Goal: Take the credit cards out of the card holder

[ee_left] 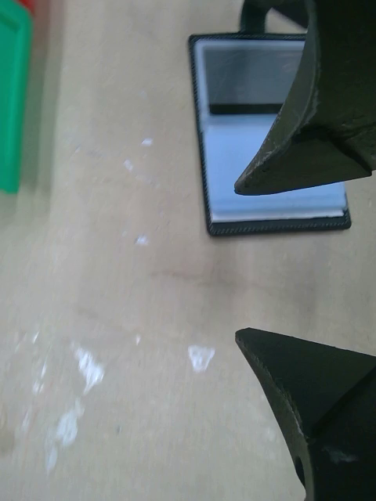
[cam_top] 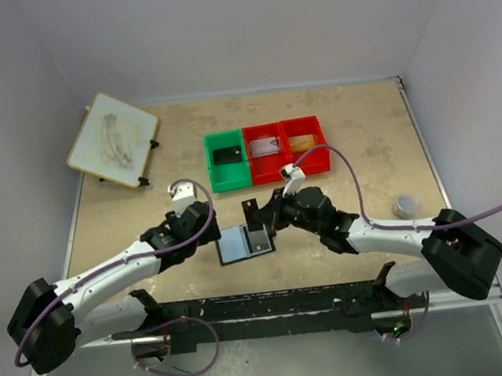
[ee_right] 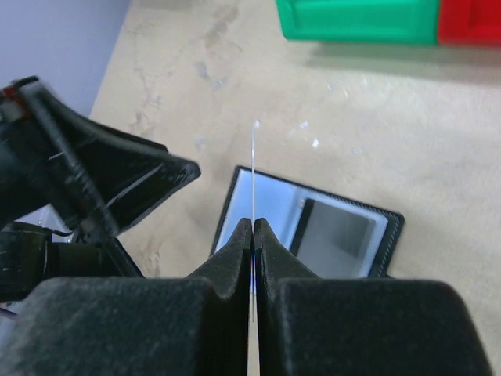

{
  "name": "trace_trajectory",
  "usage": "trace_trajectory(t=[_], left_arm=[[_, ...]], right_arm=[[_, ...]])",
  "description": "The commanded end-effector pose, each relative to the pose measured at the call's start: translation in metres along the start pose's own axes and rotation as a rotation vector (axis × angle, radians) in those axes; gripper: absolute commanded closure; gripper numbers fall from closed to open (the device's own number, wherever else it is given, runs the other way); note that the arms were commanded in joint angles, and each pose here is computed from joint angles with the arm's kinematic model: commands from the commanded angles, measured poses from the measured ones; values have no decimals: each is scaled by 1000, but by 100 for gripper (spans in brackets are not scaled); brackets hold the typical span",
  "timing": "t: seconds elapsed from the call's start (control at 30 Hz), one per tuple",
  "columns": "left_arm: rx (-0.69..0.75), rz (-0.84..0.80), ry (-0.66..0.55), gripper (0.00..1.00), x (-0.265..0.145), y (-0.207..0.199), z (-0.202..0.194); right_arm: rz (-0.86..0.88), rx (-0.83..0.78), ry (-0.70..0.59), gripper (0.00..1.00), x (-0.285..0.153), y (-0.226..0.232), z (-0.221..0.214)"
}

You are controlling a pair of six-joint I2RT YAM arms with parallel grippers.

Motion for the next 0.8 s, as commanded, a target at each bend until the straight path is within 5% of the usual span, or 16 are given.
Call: trace_trajectory(t=[0.0, 0.17, 0.4, 0.57, 0.77], left_arm=[[-46, 145, -11, 32, -5, 24, 28], [-122, 157, -135, 29, -29, 30, 61], [77, 276, -110, 29, -53, 46, 79], [26, 319, -252, 28, -65, 58, 88], [-5, 368, -299, 28, -69, 65, 89]], right_arm=[[87, -186, -156, 100, -3, 35, 28], [80, -355, -212, 100, -4, 46, 37], [121, -696, -260, 100, -7, 57, 56], [140, -1060, -232, 100, 1, 53, 63], [41, -1234, -187, 100, 27, 57, 77]])
Point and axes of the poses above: each gripper's point midway between its finger pads, its own x axis out along the fingers, its own y axis along the line the jaws close on, z = x × y, the point moved 10 cm from there along -x, back along the fingers, and after that the axes turned 13 degrees about x, right-handed, at the moved point
